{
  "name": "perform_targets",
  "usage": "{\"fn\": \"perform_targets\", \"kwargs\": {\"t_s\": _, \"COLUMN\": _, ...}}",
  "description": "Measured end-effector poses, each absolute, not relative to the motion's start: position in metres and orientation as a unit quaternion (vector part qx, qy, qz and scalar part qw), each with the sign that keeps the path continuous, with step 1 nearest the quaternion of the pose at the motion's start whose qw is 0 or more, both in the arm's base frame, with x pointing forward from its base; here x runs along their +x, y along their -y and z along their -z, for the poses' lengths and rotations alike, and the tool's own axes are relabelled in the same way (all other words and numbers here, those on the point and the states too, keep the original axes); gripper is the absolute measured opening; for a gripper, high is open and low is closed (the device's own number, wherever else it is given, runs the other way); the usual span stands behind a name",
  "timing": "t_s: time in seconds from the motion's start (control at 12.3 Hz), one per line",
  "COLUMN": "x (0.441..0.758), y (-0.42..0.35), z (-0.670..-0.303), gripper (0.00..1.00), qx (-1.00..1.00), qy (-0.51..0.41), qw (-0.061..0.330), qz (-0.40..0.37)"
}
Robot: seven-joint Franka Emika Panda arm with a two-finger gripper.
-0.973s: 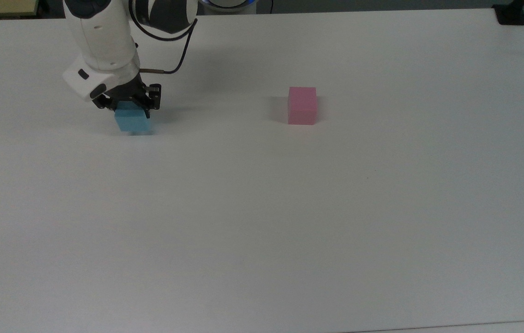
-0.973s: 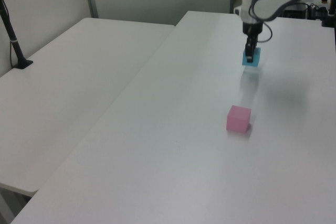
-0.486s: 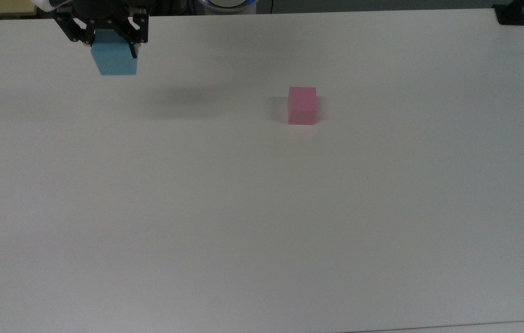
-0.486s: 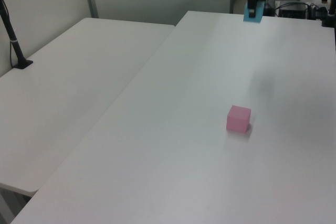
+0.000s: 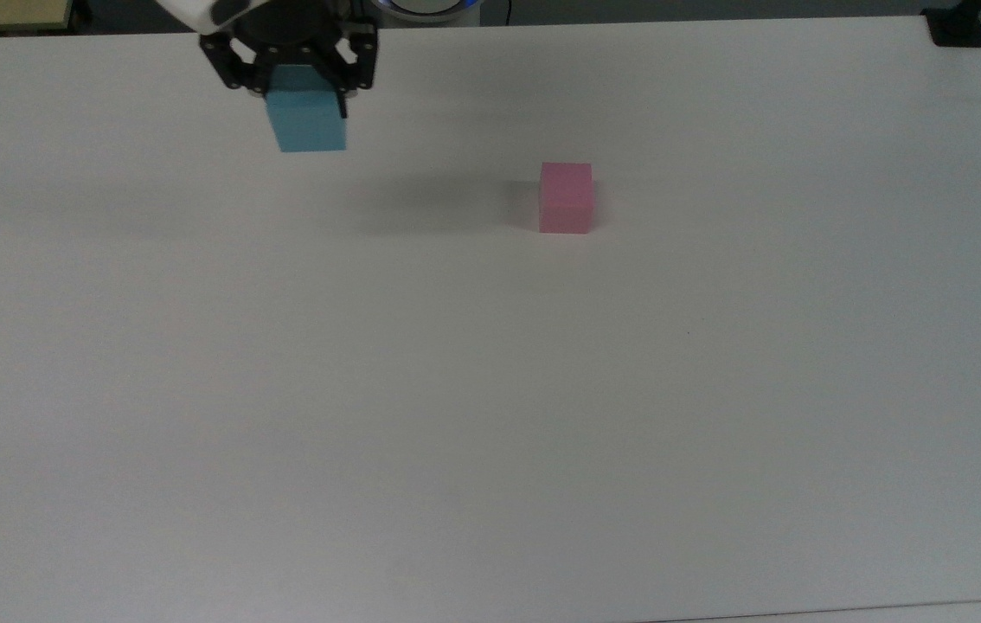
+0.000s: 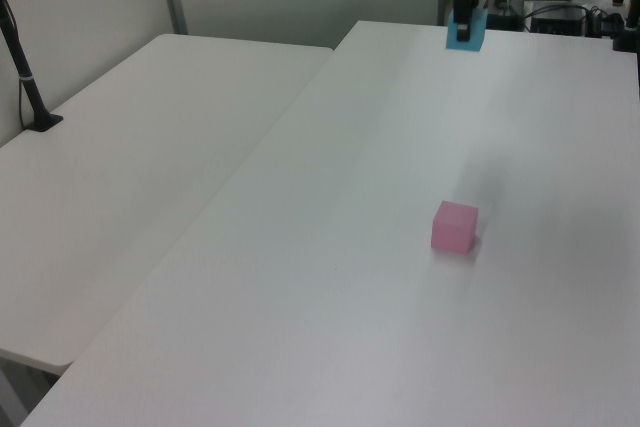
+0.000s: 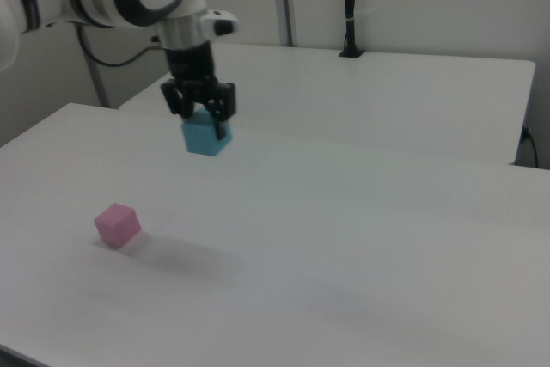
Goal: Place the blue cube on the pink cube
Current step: 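Carry the light-blue cube over the pink cube and lower it on top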
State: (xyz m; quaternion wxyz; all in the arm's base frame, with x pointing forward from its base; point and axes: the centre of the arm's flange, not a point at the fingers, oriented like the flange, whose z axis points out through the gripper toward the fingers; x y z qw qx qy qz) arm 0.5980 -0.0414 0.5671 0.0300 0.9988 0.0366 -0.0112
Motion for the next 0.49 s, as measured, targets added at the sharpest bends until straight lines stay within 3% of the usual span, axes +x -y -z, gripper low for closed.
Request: {"fn": "perform_targets", "kwargs": {"t_s": 0.49, "x": 0.579, "y": -0.134, "z": -0.581, "gripper": 0.61, "qx": 0.999, "qy": -0.043, "qw": 0.029, "qz": -0.009}}
